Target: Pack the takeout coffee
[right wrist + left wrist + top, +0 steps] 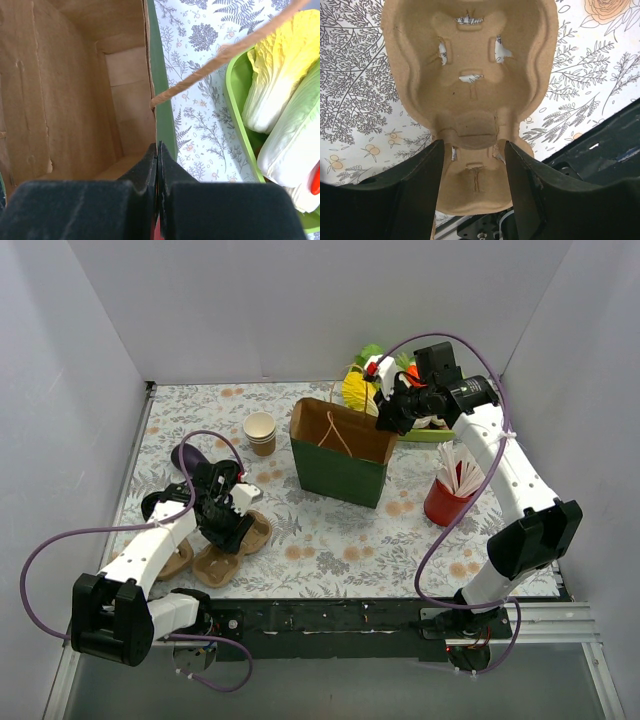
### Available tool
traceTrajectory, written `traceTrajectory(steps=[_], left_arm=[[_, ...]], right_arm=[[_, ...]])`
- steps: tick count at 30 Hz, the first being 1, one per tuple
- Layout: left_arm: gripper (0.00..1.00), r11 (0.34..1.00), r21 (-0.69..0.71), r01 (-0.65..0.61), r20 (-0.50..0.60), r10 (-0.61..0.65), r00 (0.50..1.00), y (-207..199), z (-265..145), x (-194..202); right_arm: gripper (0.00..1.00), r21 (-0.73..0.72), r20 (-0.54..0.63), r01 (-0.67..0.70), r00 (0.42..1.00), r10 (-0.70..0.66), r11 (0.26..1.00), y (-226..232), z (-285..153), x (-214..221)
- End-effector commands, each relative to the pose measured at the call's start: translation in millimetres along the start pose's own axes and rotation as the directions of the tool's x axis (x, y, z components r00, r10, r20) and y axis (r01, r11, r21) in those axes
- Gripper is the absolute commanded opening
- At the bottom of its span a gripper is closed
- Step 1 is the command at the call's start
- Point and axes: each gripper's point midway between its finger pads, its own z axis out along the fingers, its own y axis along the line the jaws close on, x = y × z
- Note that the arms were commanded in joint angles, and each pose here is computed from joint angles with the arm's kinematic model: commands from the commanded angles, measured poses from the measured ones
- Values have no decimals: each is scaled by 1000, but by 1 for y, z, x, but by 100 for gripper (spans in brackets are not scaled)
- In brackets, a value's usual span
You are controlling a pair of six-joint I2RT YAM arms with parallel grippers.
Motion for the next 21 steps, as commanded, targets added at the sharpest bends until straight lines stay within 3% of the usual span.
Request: traceTrajectory(steps=[1, 21], left_arm=[[50, 1000, -18, -15, 22, 16, 1000, 5, 6, -2], [37, 1000, -29, -1, 14, 1, 1000, 7, 19, 4]], right_arm=[[1, 14, 55, 11, 998, -12, 1000, 3, -11, -14], [1, 16, 56, -5, 998, 4, 1000, -1, -5, -16]])
